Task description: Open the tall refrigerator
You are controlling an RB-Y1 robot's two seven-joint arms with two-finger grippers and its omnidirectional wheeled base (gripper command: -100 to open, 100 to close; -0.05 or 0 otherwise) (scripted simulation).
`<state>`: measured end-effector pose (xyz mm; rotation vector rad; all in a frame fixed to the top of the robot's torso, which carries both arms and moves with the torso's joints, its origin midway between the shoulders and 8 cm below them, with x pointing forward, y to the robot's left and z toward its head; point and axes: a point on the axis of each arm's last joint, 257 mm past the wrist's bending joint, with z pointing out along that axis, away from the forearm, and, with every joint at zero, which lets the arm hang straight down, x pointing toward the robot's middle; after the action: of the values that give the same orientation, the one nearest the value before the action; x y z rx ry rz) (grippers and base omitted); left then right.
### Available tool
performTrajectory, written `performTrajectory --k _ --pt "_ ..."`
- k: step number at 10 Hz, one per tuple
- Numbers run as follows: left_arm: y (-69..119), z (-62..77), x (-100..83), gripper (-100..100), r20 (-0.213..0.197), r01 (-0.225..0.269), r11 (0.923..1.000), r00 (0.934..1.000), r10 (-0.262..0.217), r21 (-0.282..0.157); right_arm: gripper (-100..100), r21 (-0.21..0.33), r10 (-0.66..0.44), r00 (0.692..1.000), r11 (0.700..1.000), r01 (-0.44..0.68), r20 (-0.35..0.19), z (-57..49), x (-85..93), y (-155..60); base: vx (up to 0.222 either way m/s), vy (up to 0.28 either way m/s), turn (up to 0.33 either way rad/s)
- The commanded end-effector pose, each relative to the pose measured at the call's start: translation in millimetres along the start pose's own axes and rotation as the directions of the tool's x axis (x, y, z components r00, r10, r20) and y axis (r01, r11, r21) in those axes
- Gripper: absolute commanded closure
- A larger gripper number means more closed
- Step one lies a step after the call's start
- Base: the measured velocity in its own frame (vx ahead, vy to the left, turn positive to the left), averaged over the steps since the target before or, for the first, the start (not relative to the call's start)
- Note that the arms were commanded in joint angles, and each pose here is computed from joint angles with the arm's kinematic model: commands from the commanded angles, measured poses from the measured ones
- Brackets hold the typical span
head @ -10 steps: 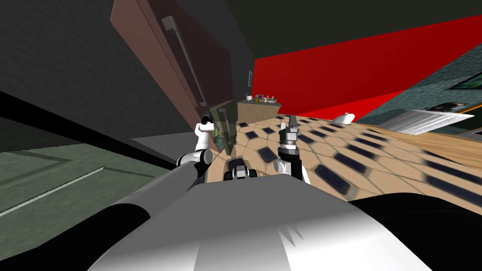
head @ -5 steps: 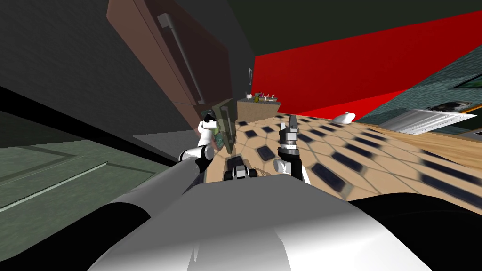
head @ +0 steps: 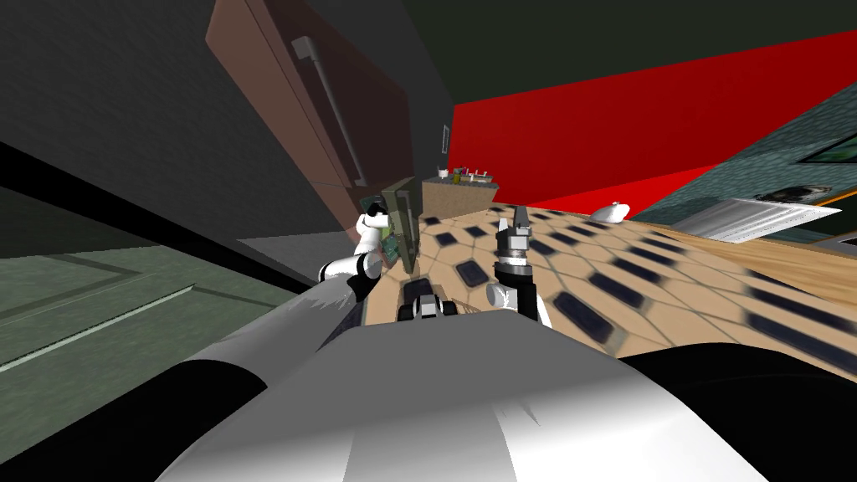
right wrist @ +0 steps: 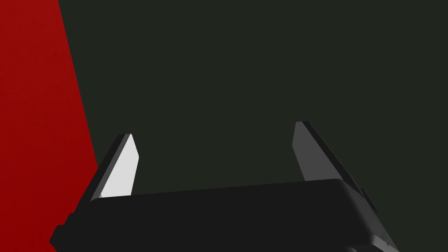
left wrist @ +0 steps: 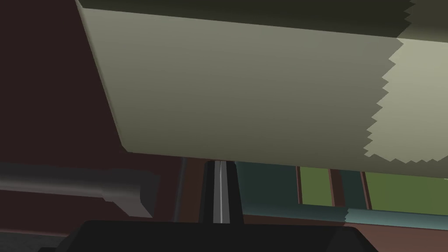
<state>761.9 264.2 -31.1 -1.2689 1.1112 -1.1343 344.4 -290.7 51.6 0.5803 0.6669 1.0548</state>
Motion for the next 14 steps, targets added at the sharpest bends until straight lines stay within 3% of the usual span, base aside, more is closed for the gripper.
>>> performTrajectory --k 1,2,3,4,5,6,14 --pt "-15.9 6.1 48.1 100 -0.067 -0.001 1.0 0.9977 0.001 0.008 0 0.0 0.0 1.0 1.0 0.0 0.0 0.0 0.0 0 -0.102 -0.074 -0.026" --pt "11.2 5.0 53.3 100 -0.078 -0.007 0.999 0.997 0.003 -0.045 0 0.0 0.0 1.0 1.0 0.0 0.0 0.0 0.0 0 -0.027 -0.033 -0.071" --pt "0.6 5.6 51.3 100 -0.073 -0.004 0.9997 0.9973 0.003 -0.024 0 0.0 0.0 1.0 1.0 0.0 0.0 0.0 0.0 0 0.011 -0.011 -0.017" --pt "11.2 5.0 53.3 100 -0.078 -0.007 0.999 0.997 0.003 -0.045 0 0.0 0.0 1.0 1.0 0.0 0.0 0.0 0.0 0 0.023 0.001 0.012" --pt "6.9 4.7 52.4 100 -0.076 -0.005 0.9993 0.9971 0.002 -0.038 0 0.0 0.0 1.0 1.0 0.0 0.0 0.0 -0.1 0 0.013 0.001 0.002" --pt "-1.9 6.5 46.0 -100 -0.065 -0.005 0.9996 0.9979 0.003 -0.027 0 0.0 0.0 1.0 1.0 0.0 0.0 0.0 -0.1 0 0.031 -0.121 0.036" --pt "-35.9 11.7 14.5 -100 -0.013 -0.006 0.9998 0.9999 0.006 0.017 0 0.0 0.0 1.0 1.0 0.0 0.0 0.0 0.0 0 0.052 -0.233 0.038"
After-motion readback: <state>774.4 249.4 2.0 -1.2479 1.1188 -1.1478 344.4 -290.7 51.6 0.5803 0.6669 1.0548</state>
